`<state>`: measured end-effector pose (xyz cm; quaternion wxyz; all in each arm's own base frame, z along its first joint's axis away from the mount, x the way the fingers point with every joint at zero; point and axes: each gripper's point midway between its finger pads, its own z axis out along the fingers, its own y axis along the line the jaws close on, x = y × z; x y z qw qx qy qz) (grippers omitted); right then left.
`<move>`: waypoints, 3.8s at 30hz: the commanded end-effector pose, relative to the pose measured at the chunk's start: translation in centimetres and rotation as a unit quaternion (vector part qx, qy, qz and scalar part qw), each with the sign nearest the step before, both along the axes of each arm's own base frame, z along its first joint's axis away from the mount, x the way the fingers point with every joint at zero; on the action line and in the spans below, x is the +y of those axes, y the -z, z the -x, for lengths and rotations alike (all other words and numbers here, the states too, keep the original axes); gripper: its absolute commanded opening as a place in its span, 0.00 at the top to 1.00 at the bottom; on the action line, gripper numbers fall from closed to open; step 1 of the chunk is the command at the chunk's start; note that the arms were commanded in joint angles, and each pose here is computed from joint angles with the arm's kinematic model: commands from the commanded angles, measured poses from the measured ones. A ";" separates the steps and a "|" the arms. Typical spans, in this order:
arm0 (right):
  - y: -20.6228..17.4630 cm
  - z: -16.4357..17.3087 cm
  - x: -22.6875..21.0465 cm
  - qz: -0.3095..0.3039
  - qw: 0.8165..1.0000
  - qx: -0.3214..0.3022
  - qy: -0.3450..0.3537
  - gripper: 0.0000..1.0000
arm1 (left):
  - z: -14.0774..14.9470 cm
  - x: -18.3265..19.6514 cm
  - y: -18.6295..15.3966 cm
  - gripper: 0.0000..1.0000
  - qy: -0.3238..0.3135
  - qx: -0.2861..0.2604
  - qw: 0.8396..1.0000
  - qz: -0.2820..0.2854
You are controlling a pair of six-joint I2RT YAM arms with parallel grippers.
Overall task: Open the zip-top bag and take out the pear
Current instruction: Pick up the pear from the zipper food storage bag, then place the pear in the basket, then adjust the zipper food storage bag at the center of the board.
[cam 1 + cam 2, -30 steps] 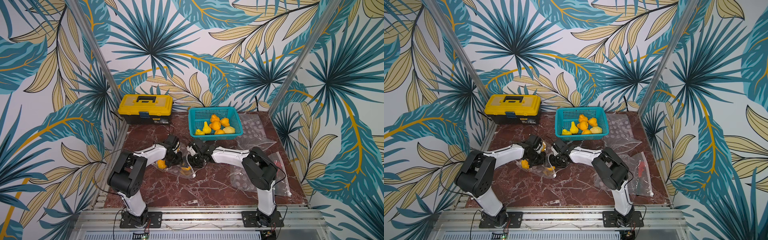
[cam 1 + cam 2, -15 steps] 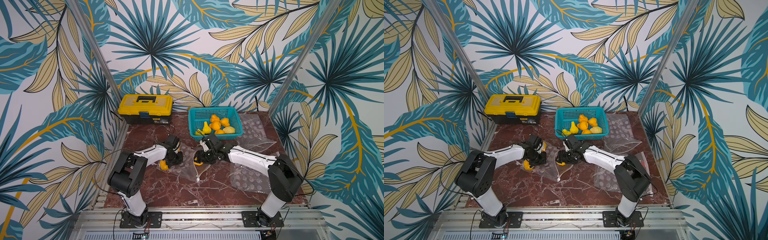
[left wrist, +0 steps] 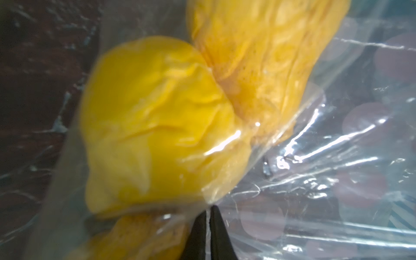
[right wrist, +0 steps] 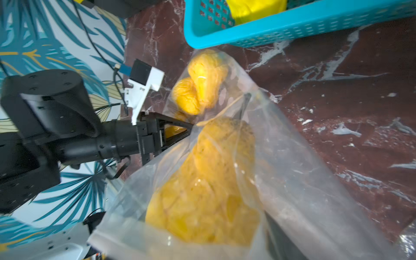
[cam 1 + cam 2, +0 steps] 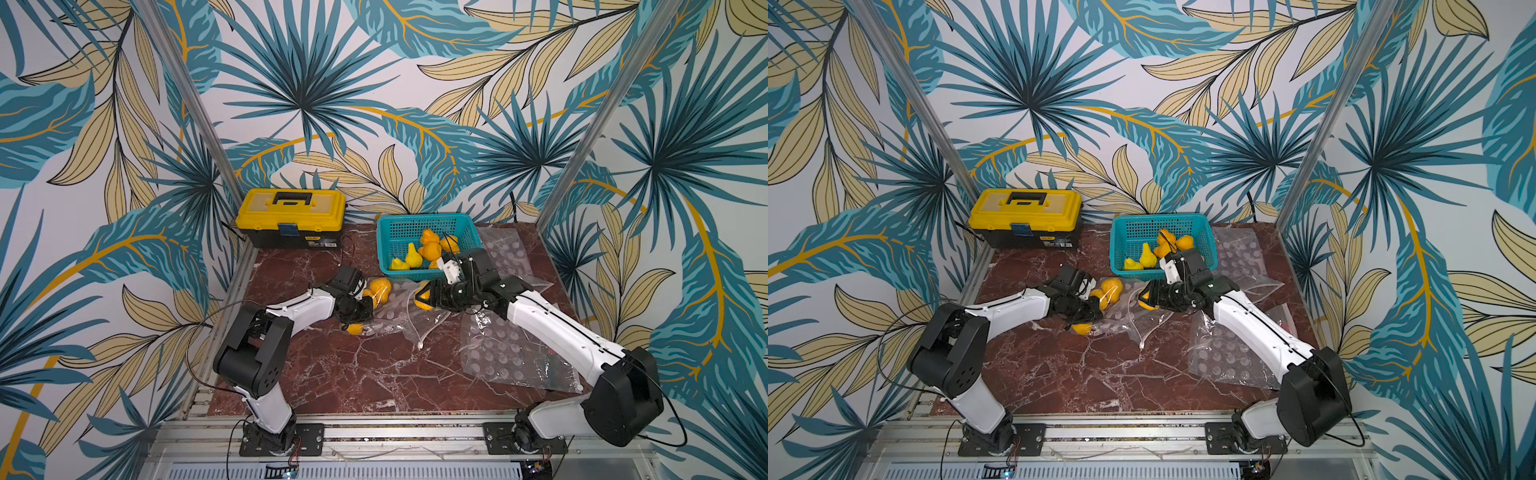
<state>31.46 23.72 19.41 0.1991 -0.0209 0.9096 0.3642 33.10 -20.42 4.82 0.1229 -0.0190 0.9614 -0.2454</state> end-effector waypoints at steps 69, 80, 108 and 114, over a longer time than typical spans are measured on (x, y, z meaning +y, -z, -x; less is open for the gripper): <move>8.6 -21.4 -13.9 0.240 0.964 0.030 0.108 0.35 | 2.1 5.8 -7.2 0.64 -0.072 -0.039 0.996 -0.036; 4.6 -22.8 -17.3 0.332 0.931 -0.020 0.146 0.15 | -0.9 7.5 -8.2 0.52 -0.064 -0.057 0.995 -0.052; 3.0 -0.8 -6.7 0.145 0.983 0.053 0.104 0.22 | -8.8 6.5 -1.8 0.42 -0.017 0.010 0.999 -0.047; 6.1 -1.2 -2.7 0.048 0.989 0.088 0.110 0.27 | -8.2 6.7 -1.3 0.59 -0.017 0.019 0.999 -0.048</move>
